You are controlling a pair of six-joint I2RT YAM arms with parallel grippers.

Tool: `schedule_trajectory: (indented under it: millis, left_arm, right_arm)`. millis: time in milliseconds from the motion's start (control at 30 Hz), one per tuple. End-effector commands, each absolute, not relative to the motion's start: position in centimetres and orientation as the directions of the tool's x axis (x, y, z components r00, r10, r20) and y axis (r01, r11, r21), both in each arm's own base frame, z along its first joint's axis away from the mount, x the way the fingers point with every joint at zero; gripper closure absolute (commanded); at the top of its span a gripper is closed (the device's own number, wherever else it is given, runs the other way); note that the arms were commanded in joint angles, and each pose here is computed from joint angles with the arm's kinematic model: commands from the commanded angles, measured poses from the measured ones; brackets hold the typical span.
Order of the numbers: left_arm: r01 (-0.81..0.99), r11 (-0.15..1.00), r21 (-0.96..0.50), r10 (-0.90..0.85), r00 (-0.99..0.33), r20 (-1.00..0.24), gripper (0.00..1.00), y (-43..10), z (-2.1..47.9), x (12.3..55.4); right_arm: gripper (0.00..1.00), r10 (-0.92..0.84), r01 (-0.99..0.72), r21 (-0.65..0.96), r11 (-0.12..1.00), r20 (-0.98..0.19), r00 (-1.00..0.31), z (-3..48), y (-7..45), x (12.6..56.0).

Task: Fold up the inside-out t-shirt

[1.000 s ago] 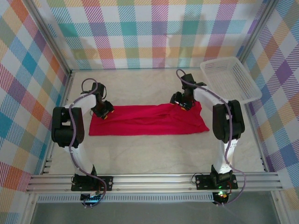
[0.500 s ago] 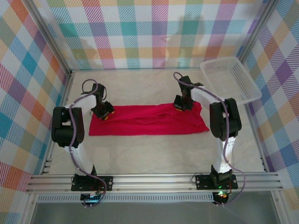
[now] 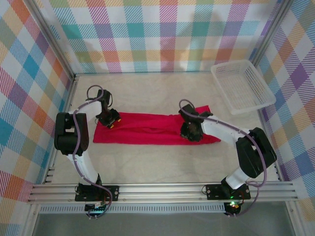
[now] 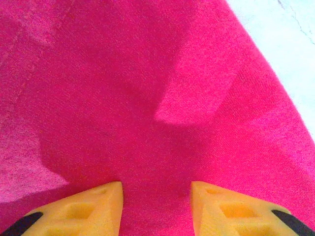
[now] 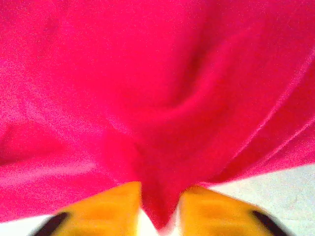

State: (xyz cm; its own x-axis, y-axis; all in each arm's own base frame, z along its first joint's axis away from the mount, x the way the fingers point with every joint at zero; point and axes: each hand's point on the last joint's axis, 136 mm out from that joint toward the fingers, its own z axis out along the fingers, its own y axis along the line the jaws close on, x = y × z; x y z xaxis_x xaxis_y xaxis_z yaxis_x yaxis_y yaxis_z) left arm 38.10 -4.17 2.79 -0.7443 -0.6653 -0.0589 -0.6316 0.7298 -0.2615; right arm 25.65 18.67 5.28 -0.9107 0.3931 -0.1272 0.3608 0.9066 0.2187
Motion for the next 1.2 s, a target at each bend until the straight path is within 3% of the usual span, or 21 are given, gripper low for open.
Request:
schedule_trajectory:
  millis: [0,167,500,633,800,1033,1167]
  left_arm:
    - [-0.622,0.737,-0.265,-0.656,-0.753,-0.058,0.59,-4.0,3.6,37.3]
    - [-0.621,0.739,-0.263,-0.654,-0.754,-0.057,0.59,-4.0,3.6,37.4]
    - [-0.609,0.752,-0.253,-0.639,-0.767,-0.053,0.59,-4.0,4.0,38.3]
    - [-0.608,0.756,-0.244,-0.636,-0.769,-0.054,0.59,-3.9,3.9,38.5]
    - [-0.616,0.75,-0.239,-0.644,-0.763,-0.056,0.59,-3.5,4.0,38.6]
    - [-0.636,0.73,-0.251,-0.666,-0.744,-0.053,0.59,-2.4,4.4,38.8]
    - [-0.641,0.721,-0.264,-0.676,-0.734,-0.064,0.59,-2.1,5.5,38.8]
  right_arm:
    - [0.49,0.441,0.394,0.289,0.873,-0.121,-0.889,6.6,20.2,25.4]
    - [0.38,0.375,0.32,0.237,0.917,-0.244,-0.894,10.3,18.7,27.3]
    - [0.39,0.316,0.258,0.237,0.936,-0.249,-0.916,9.9,18.1,35.1]
    - [0.39,0.272,0.241,0.147,0.959,-0.251,-0.929,8.9,17.0,36.4]
    - [0.38,0.28,0.261,0.114,0.959,-0.208,-0.937,7.0,15.6,34.3]
    - [0.37,0.387,0.368,0.164,0.915,-0.103,-0.917,3.6,13.9,27.4]
    - [0.37,0.394,0.37,0.181,0.911,-0.118,-0.912,4.2,13.5,26.6]
